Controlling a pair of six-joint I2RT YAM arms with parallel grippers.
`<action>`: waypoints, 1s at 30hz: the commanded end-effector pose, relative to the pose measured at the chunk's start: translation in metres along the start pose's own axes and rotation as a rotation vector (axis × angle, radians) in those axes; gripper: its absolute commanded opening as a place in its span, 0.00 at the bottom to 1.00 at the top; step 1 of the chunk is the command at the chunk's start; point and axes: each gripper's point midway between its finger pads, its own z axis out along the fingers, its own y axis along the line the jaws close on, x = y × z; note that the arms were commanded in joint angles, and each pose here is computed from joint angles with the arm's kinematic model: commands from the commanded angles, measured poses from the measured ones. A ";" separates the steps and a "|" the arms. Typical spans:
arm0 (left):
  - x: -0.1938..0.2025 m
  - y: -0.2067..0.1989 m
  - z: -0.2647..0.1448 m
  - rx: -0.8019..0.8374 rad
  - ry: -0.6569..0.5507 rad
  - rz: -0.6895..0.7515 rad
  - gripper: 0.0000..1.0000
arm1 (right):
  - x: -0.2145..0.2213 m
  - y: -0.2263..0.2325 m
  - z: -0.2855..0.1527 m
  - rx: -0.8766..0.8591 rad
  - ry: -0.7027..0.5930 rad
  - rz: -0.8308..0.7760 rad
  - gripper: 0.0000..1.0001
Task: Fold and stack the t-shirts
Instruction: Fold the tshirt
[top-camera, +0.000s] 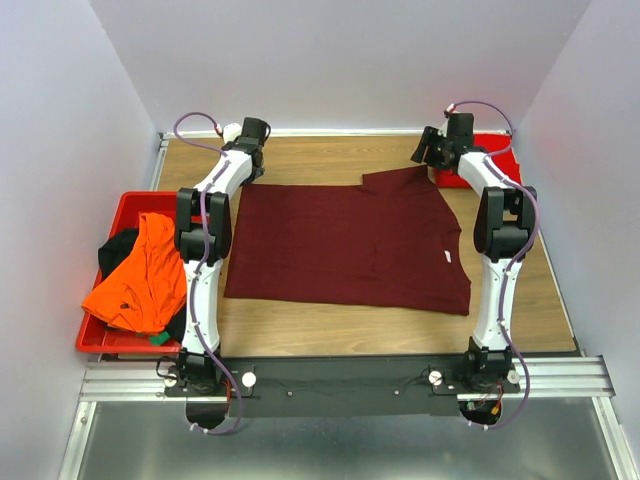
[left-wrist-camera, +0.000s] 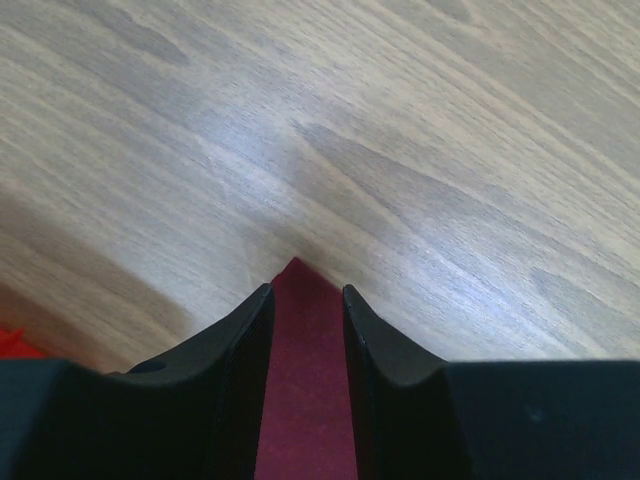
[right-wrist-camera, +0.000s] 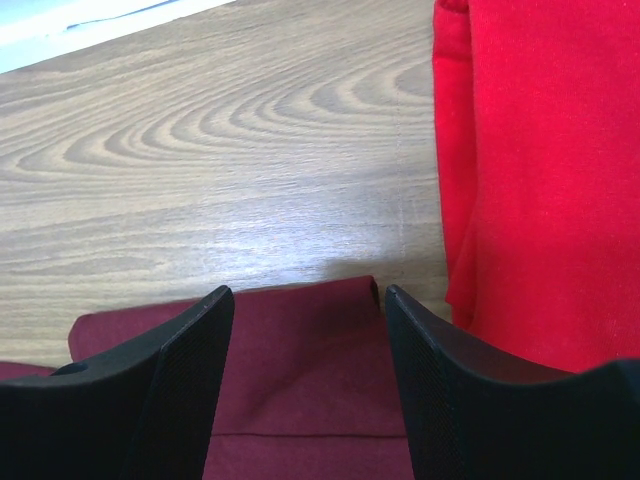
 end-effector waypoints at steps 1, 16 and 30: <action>-0.007 0.003 -0.002 -0.037 -0.027 -0.007 0.41 | 0.011 -0.003 0.008 0.012 0.026 -0.007 0.69; 0.013 -0.002 0.018 -0.033 0.023 0.000 0.36 | 0.021 -0.006 0.014 0.013 0.047 -0.005 0.69; 0.014 -0.007 0.016 -0.007 0.031 -0.011 0.05 | 0.028 -0.006 0.018 0.005 0.064 0.001 0.59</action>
